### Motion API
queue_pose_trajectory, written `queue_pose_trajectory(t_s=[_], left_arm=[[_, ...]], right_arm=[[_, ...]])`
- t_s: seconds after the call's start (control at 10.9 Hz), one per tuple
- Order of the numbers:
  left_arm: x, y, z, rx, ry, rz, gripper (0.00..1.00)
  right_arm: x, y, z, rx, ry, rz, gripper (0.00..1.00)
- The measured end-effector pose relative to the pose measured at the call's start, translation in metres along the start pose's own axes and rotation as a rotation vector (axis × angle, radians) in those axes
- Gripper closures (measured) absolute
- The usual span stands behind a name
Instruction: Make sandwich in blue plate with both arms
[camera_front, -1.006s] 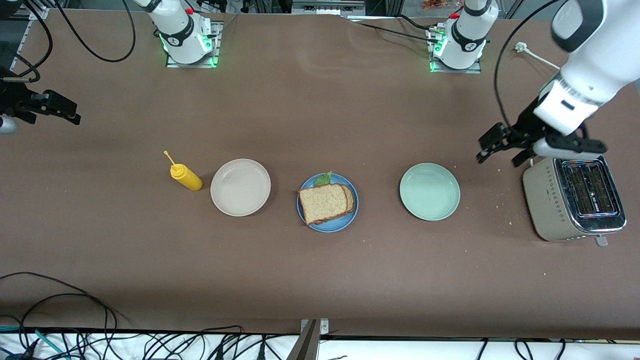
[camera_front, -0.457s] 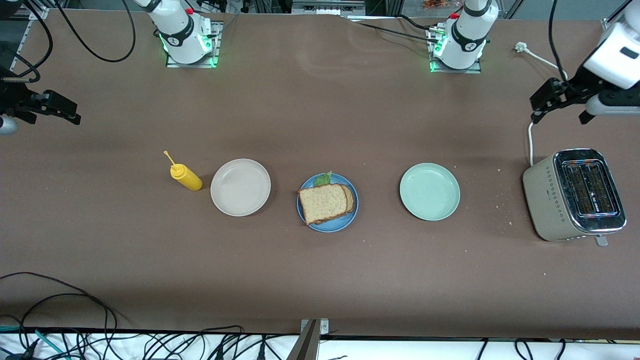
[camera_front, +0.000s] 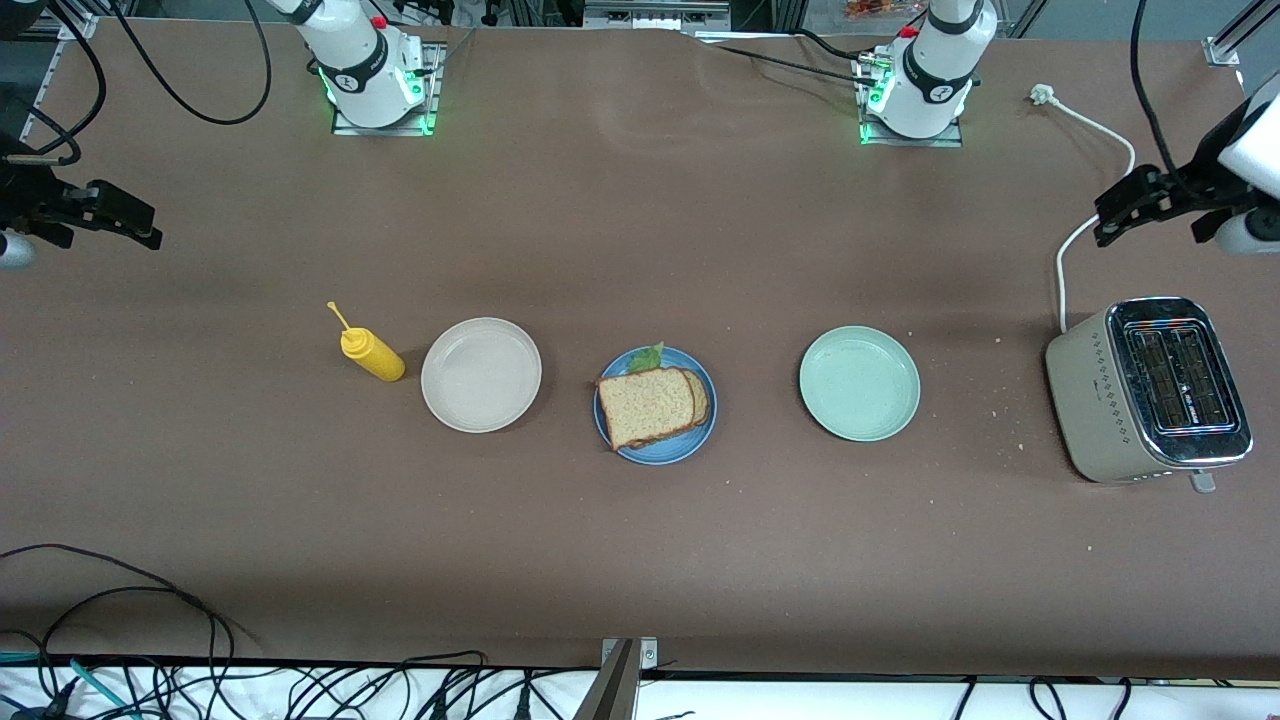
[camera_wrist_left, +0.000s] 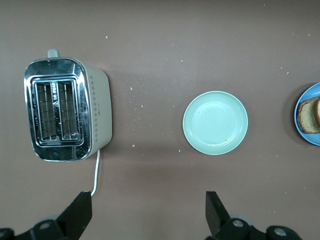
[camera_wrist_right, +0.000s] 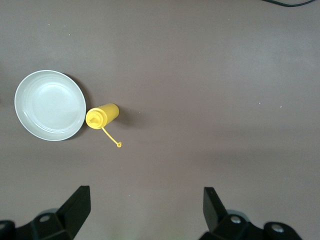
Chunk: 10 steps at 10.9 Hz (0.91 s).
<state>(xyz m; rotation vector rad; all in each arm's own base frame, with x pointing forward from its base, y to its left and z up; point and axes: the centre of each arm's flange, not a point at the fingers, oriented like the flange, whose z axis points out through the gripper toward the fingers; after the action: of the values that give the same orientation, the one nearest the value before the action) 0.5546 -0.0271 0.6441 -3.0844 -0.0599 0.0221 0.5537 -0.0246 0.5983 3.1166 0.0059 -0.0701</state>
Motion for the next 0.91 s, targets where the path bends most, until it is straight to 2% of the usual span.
queue_pose_trajectory(t_s=[0.91], left_arm=[[0.003, 0.02, 0.0, 0.006, -0.015, 0.031, 0.0]], right_arm=[[0.0, -0.001, 0.0, 0.0, -0.001, -0.001, 0.0]])
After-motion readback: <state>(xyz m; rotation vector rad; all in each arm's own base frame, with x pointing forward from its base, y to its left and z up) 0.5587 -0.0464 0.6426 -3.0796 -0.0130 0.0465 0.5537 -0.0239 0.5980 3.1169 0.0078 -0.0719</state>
